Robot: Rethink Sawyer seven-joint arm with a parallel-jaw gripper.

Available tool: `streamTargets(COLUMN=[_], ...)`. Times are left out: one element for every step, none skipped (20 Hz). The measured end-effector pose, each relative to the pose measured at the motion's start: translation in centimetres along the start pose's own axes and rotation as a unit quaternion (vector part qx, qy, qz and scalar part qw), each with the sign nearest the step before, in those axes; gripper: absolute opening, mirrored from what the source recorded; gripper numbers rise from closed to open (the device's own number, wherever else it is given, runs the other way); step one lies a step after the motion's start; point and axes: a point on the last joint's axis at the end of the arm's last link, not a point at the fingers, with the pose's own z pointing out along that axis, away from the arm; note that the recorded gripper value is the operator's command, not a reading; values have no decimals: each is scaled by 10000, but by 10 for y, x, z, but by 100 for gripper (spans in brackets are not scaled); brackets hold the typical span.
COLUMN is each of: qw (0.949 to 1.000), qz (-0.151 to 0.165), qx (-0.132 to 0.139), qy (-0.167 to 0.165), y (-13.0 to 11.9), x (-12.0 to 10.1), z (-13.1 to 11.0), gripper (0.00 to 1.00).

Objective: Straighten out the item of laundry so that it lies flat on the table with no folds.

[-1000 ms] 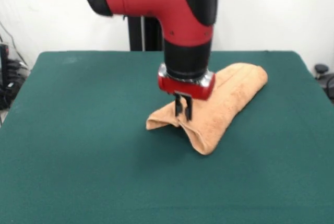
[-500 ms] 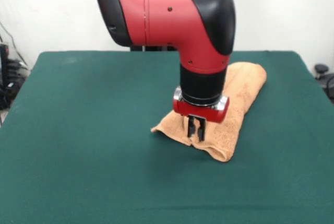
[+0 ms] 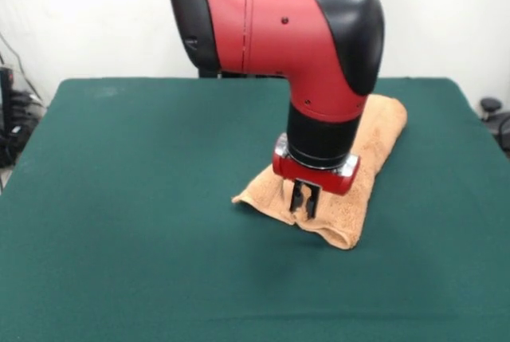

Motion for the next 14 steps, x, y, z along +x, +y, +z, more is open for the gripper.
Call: streamTargets(qw=[10000, 10000, 10000, 10000, 10000, 9999, 9999, 9999, 9999, 9999, 9998, 9998, 9998, 9998], qz=[6, 19, 32, 46, 55, 92, 107, 123, 138, 153, 170, 187, 207, 220], qx=[4, 12, 25, 45, 63, 45, 39, 32, 25, 18, 11, 4, -1, -5], qy=[-2, -10, -16, -21, -20, -22, -26, -29, -32, -36, -32, -28, -23, -19], y=[0, 2, 3, 3, 4, 5, 6, 6, 6, 6, 6, 7, 6, 6], x=[0, -1, -1, -1, -1, -3, -5, -6, -7, -8, -9, -9, -9, -10], z=[0, 0, 0, 0, 0, 0, 0, -1, -1, -1, -1, -1, -1, -1], gripper=[0, 0, 0, 0, 0, 100, 100, 100, 100, 100, 100, 100, 100, 100])
